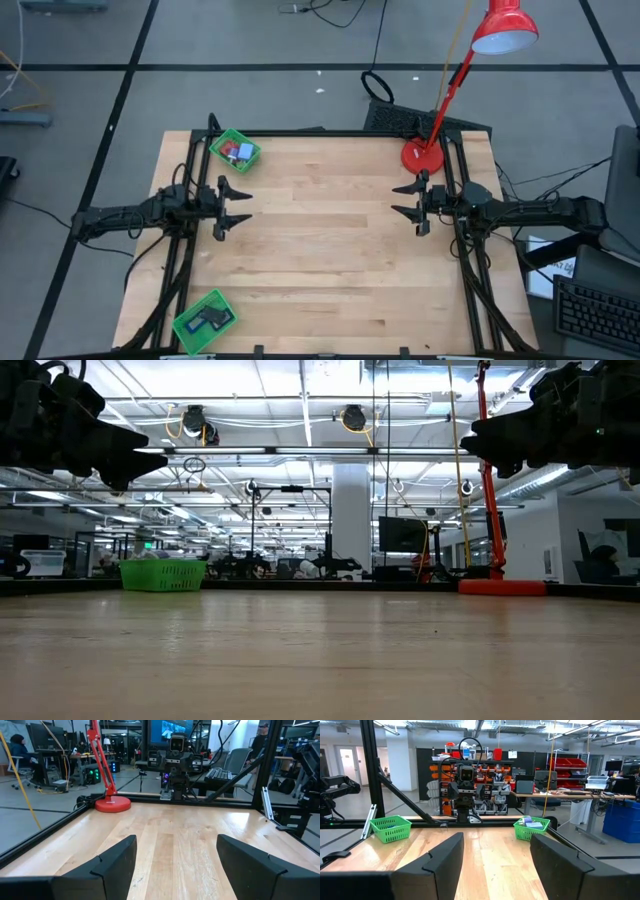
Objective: Pick & Place Office items
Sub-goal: Return to home position
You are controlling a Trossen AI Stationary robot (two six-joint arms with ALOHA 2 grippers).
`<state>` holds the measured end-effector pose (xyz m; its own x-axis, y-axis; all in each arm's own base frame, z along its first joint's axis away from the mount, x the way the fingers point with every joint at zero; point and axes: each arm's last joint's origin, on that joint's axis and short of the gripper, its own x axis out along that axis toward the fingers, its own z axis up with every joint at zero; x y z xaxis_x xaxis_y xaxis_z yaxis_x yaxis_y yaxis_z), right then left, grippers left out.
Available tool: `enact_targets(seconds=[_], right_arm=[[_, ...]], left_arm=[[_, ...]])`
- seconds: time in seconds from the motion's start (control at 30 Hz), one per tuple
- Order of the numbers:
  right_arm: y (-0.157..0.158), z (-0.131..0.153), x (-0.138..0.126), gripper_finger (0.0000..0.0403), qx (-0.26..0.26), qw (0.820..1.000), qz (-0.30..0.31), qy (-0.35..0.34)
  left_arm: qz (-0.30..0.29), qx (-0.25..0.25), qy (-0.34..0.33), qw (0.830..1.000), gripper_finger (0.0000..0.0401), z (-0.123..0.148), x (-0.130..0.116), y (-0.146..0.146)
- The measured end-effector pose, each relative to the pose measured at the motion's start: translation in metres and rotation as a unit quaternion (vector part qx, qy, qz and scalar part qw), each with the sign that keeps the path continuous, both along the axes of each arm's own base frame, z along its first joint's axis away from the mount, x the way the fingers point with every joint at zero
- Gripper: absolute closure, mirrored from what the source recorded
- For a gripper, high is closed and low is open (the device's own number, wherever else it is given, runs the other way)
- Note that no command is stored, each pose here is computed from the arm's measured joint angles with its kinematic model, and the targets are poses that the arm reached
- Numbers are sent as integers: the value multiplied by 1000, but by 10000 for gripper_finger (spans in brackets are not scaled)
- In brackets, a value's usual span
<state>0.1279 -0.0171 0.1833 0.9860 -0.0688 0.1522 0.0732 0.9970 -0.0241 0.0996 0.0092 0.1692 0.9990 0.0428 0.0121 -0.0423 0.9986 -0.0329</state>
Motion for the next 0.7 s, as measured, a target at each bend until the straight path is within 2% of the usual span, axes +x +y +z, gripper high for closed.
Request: enact_targets(seconds=[0.4, 0.7], right_arm=[[0, 0, 0, 182, 0, 1000, 0, -1], [0, 0, 0, 184, 0, 1000, 0, -1]], left_arm=[[0, 0, 0, 1000, 150, 0, 0, 0], [0, 0, 0, 1000, 137, 0, 0, 0]])
